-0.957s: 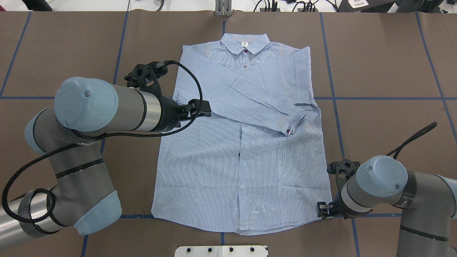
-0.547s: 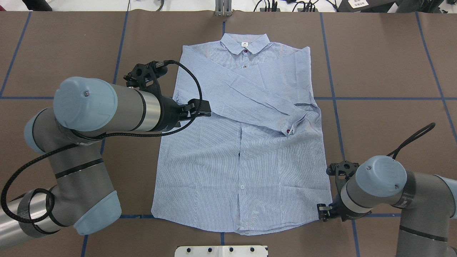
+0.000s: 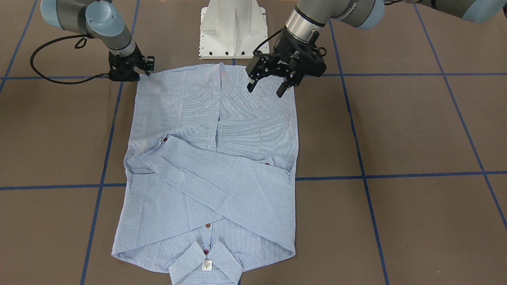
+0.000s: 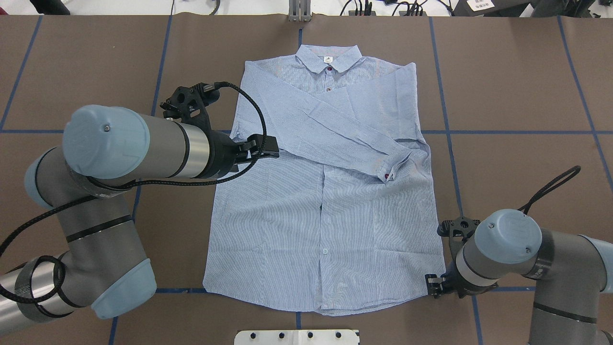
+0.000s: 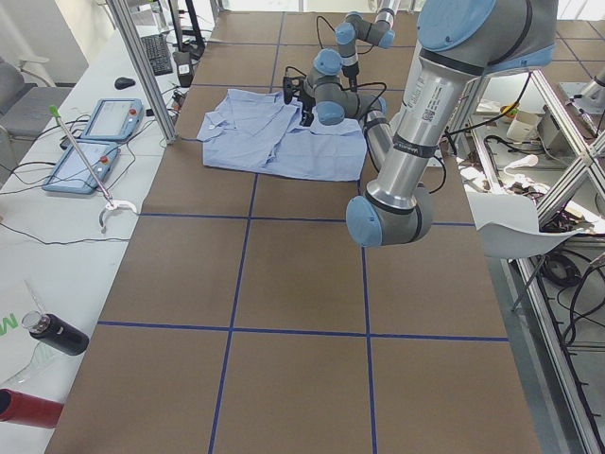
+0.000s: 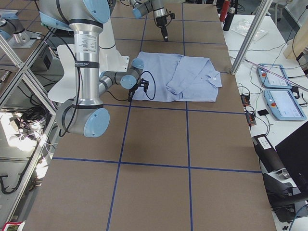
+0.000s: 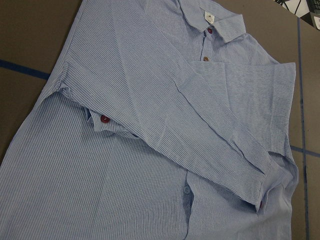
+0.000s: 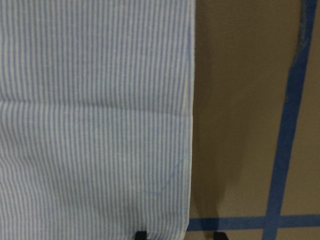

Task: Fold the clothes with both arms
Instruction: 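Lower the right gripper to the shirt side edge near the hem, then lower the left gripper to its hem corner while the right gripper holds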

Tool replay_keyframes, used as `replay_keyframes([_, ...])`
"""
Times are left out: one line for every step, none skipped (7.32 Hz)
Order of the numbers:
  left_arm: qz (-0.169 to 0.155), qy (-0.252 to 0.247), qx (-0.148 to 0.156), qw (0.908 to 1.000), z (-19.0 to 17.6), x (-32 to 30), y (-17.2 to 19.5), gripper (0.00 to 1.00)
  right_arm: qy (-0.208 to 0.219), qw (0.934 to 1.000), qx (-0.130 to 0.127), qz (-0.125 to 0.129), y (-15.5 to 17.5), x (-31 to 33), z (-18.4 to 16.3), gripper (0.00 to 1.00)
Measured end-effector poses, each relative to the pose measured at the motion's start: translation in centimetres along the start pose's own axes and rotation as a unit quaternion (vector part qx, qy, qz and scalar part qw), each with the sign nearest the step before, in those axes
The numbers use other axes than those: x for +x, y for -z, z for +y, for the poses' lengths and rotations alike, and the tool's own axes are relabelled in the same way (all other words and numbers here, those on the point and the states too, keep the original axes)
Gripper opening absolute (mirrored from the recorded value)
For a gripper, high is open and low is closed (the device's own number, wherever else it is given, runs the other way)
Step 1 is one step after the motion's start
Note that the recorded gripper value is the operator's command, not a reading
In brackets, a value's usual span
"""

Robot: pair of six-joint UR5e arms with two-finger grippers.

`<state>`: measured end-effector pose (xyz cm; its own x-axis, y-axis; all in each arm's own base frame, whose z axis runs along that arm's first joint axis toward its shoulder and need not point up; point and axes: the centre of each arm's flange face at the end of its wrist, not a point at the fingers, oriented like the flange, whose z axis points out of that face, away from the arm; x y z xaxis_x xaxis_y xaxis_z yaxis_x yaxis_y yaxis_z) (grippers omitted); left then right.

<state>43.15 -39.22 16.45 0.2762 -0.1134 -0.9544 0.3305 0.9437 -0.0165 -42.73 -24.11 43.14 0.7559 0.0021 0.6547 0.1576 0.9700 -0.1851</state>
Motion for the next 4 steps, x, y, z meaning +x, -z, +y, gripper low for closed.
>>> replay_keyframes([0.002, 0.000, 0.000, 1.0000, 0.03, 0.03, 0.21, 1.00, -0.001, 1.0000, -0.001, 0.001, -0.13, 0.12, -0.03, 0.47])
replay_keyframes([0.003, -0.001, 0.000, 1.0000, 0.05, 0.08, 0.36, 1.00, -0.002, 1.0000, -0.002, 0.002, -0.22, 0.22, -0.06, 0.47])
replay_keyframes([0.002, 0.000, 0.000, 1.0000, 0.08, 0.12, 0.50, 1.00, -0.002, 1.0000, -0.002, 0.003, -0.28, 0.30, -0.08, 0.47])
replay_keyframes([-0.001, 0.000, 0.000, 1.0000, 0.15, 0.18, 0.67, 1.00, -0.003, 1.0000, -0.003, 0.004, -0.33, 0.35, -0.09, 0.43])
